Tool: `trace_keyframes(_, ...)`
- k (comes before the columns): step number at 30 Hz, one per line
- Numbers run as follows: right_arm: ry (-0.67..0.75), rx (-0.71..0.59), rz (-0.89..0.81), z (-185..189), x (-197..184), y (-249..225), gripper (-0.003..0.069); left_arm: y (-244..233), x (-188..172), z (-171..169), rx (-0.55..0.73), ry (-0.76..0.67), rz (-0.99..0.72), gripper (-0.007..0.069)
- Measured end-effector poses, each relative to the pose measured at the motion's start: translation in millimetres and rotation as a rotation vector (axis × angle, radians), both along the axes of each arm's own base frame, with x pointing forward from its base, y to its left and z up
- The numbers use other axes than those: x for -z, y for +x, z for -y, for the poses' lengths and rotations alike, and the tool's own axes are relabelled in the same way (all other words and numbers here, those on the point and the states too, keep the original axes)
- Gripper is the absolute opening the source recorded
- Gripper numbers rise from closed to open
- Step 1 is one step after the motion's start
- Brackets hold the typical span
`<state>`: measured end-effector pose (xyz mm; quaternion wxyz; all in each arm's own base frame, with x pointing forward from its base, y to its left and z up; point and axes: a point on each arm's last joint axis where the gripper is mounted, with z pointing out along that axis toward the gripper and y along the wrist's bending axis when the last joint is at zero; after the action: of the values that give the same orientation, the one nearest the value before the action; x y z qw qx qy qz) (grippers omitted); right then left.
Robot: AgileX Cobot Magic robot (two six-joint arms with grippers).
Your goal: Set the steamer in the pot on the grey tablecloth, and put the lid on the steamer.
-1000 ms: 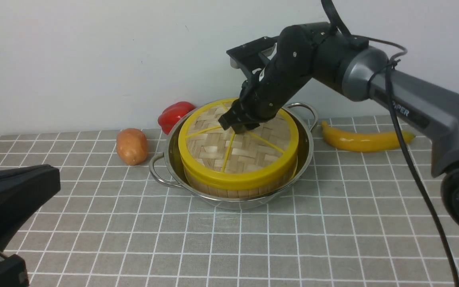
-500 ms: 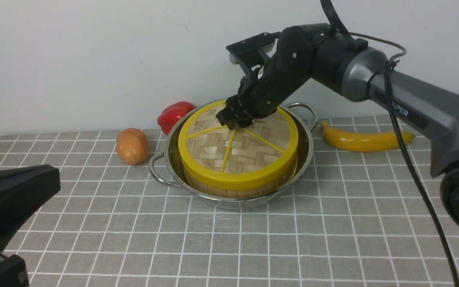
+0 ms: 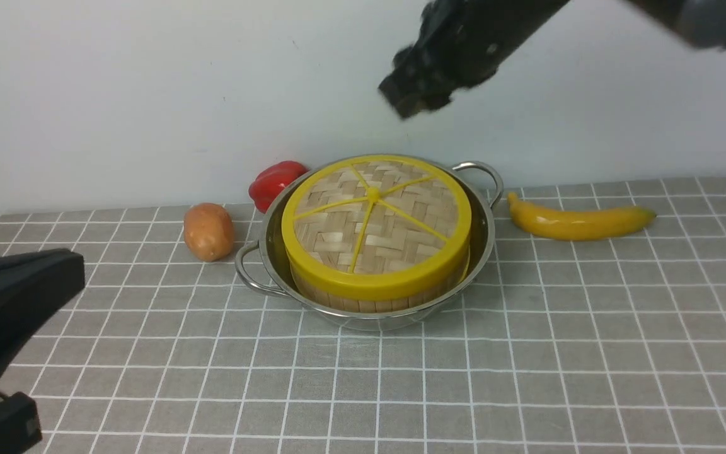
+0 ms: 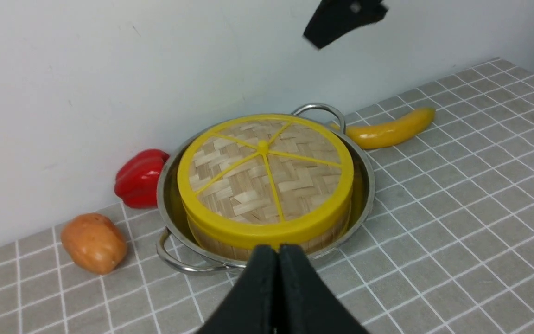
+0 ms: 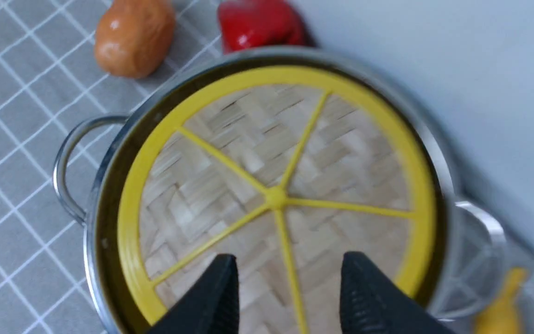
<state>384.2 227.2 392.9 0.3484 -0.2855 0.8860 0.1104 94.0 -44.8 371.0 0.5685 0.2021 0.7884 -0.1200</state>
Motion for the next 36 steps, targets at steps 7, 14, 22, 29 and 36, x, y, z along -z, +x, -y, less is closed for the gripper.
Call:
trace_keyframes(7,0.061,0.02,0.215,43,-93,-67,0.0047,4,-4,-7,-0.055,0.109,0.099,-0.0008)
trace_keyframes(14,0.078,0.026,0.267,107,-105,-175,-0.0013,6,-4,-11,-0.069,0.182,0.128,-0.0008)
trace_keyframes(22,0.21,0.053,0.443,124,12,-205,-0.0013,6,-4,-11,-0.074,0.177,0.123,-0.0008)
trace_keyframes(29,0.231,0.081,0.401,127,61,-209,-0.0007,6,-4,-11,-0.074,0.181,0.119,0.0011)
trace_keyframes(36,0.241,0.086,0.403,127,60,-209,0.0004,6,-4,-11,-0.074,0.181,0.119,0.0022)
